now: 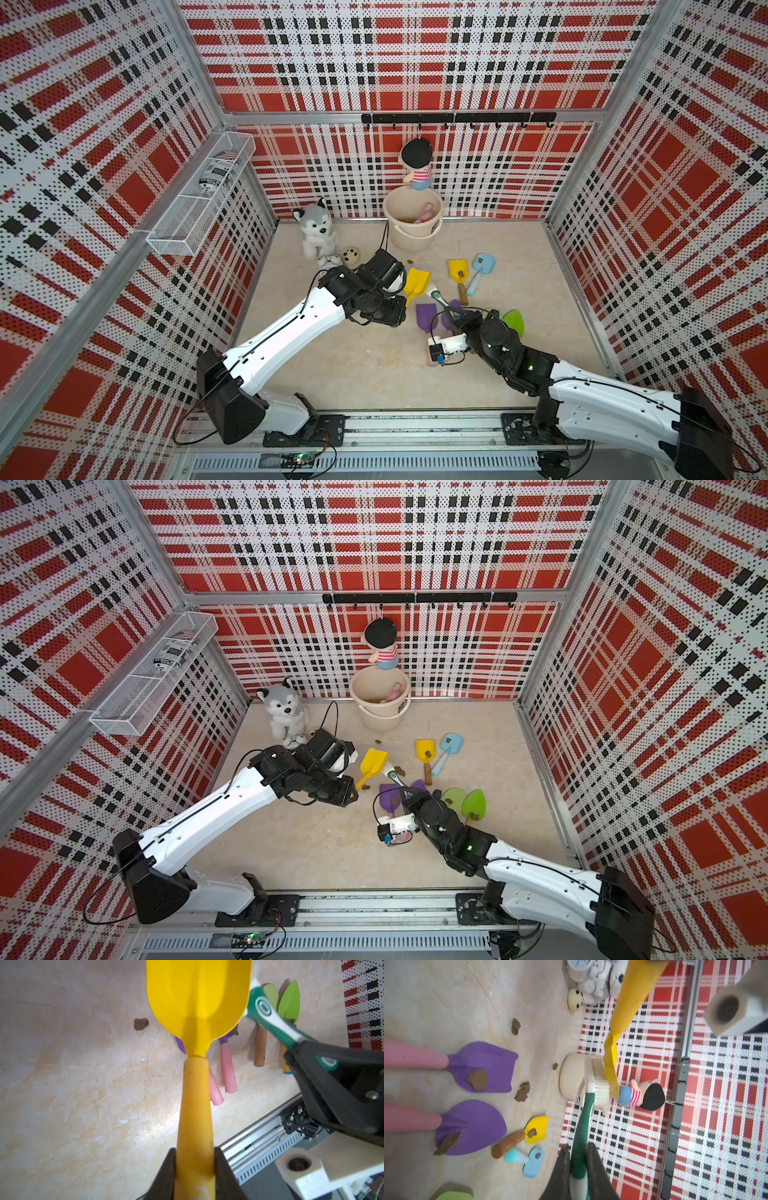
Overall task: Brush the soil off the hand trowel and place it into the bucket
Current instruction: Brush off the soil from the hand trowel, then place the hand trowel in the bucket.
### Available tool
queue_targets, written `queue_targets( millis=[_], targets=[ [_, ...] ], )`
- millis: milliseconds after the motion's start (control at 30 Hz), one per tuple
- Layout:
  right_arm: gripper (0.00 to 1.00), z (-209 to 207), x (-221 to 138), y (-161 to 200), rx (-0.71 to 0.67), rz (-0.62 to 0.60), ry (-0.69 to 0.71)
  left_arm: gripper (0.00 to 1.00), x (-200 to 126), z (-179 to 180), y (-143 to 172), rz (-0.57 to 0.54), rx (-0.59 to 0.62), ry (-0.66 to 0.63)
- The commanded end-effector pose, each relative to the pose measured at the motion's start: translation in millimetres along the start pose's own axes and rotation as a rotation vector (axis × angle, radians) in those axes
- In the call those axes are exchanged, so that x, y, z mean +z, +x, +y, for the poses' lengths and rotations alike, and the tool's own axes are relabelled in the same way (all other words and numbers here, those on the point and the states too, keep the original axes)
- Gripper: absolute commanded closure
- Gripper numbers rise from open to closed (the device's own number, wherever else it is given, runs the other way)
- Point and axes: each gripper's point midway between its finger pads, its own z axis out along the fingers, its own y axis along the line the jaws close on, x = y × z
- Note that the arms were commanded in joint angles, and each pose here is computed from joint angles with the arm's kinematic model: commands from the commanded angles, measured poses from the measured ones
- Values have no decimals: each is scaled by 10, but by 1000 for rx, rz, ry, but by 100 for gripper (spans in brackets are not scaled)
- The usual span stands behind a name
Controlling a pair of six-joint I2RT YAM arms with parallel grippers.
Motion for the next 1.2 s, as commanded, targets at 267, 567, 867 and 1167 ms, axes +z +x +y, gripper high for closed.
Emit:
queue_targets(
  millis=[267,567,867,1167],
  targets=[
    [100,-689,-112,565,904,100,284,100,-401,-229,-756,-354,-52,134],
    [100,-902,-120,1005,1663,165,379,100,-860,-353,-1854,-662,-420,512],
    [100,-923,-279,1049,1784,122,377,100,-751,-142,-2597,-630,-857,875],
    [100,-891,-441,1096,1801,147,378,100,-313,45,-3136,-490,-1154,893]
  ],
)
